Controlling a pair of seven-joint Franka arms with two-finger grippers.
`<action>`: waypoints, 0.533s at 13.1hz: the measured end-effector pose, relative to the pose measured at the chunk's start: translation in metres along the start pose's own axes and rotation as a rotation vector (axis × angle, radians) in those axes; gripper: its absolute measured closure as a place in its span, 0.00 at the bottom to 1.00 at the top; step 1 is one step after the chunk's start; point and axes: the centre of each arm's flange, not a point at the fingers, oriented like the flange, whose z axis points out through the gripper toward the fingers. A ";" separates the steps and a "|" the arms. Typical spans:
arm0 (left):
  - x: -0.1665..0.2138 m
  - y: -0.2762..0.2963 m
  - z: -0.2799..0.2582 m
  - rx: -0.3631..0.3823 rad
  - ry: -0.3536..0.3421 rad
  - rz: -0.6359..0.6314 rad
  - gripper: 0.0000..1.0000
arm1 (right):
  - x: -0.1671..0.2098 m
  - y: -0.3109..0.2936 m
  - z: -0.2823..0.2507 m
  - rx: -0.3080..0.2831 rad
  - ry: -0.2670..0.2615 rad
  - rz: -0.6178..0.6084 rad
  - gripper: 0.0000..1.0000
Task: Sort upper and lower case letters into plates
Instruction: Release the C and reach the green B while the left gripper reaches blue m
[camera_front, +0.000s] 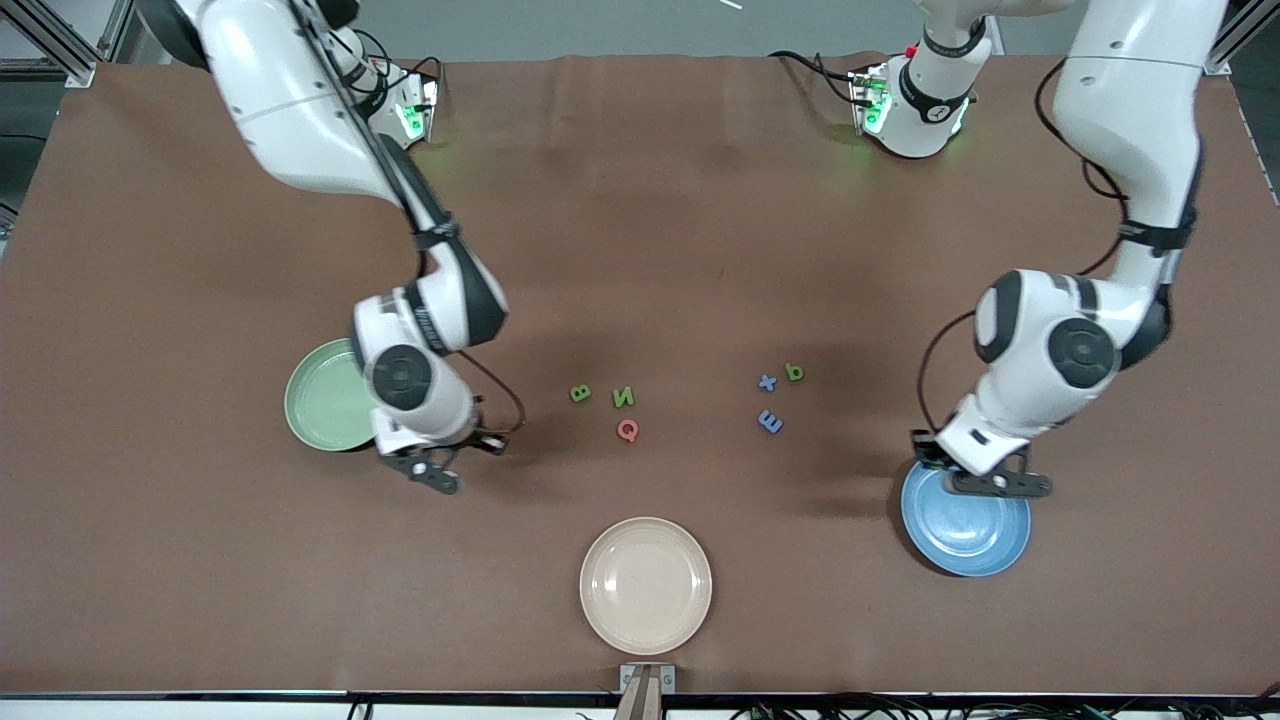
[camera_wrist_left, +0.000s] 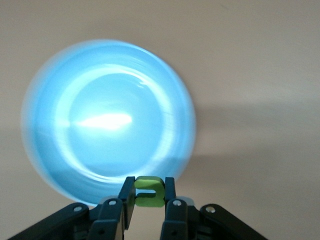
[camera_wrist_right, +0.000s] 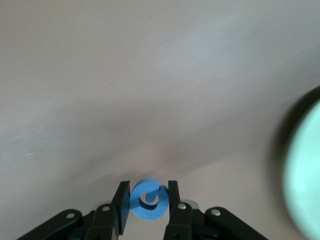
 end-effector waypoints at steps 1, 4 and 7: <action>0.002 -0.015 0.004 0.013 -0.004 0.002 0.72 | 0.009 0.037 -0.009 -0.003 -0.010 -0.043 0.65; -0.004 -0.033 0.029 0.017 -0.039 -0.016 0.55 | 0.006 0.125 -0.004 0.010 -0.012 -0.129 0.65; -0.001 -0.037 0.024 0.015 -0.049 -0.020 0.23 | -0.023 0.161 0.039 0.020 0.001 -0.166 0.65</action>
